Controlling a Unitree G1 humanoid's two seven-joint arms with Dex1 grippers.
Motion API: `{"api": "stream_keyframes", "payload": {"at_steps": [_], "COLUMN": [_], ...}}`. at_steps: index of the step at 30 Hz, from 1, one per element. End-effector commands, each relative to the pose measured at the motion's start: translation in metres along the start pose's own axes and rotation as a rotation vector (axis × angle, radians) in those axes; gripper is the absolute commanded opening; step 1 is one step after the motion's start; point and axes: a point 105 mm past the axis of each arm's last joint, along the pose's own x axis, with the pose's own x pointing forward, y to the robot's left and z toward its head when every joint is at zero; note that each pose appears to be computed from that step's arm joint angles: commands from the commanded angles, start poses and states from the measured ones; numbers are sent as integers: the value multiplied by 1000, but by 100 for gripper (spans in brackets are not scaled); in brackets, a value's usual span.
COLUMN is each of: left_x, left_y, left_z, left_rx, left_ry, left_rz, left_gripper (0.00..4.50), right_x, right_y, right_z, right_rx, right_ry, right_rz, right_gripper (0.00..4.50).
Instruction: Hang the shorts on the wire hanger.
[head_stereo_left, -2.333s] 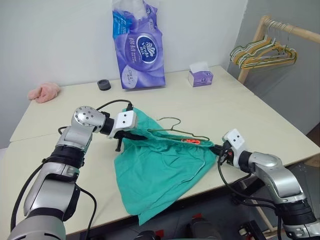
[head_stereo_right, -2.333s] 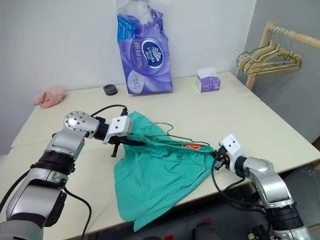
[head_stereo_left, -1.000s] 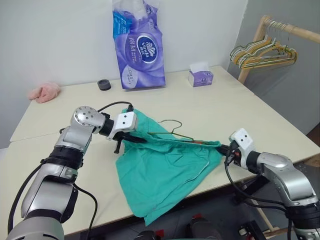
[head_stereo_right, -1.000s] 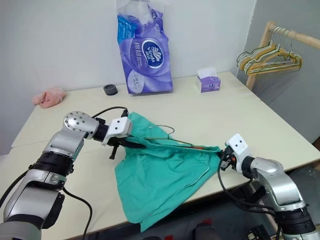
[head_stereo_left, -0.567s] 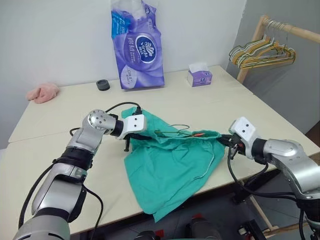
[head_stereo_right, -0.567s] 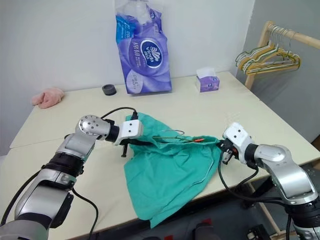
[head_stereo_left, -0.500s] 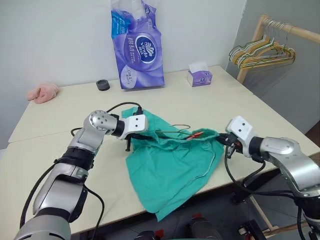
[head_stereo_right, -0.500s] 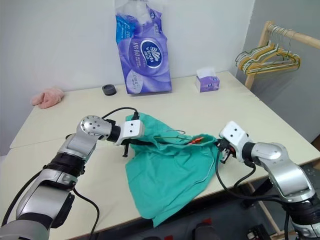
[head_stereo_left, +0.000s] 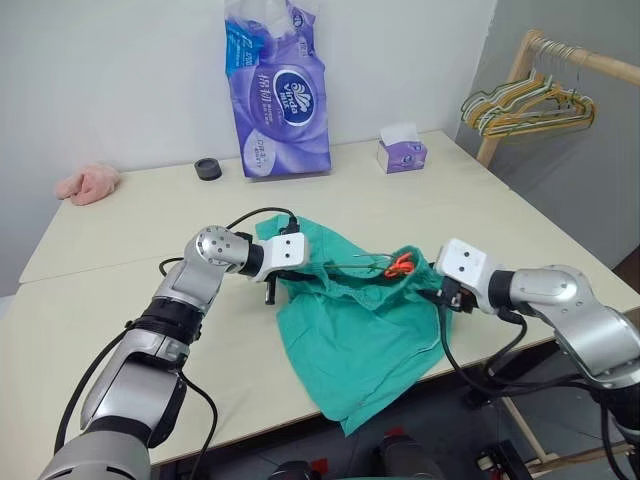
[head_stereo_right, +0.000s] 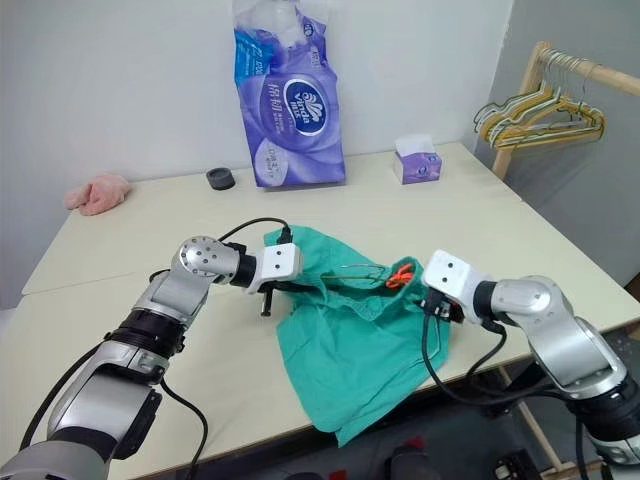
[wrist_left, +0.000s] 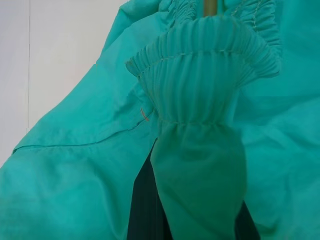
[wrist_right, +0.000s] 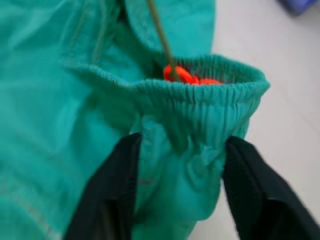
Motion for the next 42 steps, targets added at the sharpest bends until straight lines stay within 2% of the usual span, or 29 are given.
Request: {"api": "stream_keyframes", "payload": {"at_steps": [1,3,7,11,21,27,30,40,41,42], "left_x": [-2,0,3,4,6,6,6,9,9,9], "left_y": [4,2,-2,-2,-1,0,0,-4,-5,-5], "left_z": [12,13,15,17,21,25,27,39,41,43], "left_rx": [37,39,41,45,55,55,48,21,19,18], "left_ry": [-29,-33,-41,-43,-51,-61,-74,-138,-146,-159], "left_rz": [21,14,0,-5,-8,-1,-2,-33,-39,-41], "left_gripper": [0,0,0,0,0,0,0,0,0,0], "right_x": [-17,-21,-24,-13,42,54,54,51,51,50], "right_y": [-12,-14,-20,-18,-29,-30,-28,-18,-18,-18], "right_z": [10,2,-15,-32,-32,-26,-24,-14,-13,-13], "right_rx": [-17,0,69,115,46,2,-4,-25,-27,-29], "right_ry": [-18,16,56,84,85,75,62,42,40,40], "right_rz": [-44,-49,-84,-64,-14,24,36,82,85,86], "right_gripper": [388,448,448,448,448,448,390,31,3,3]}}
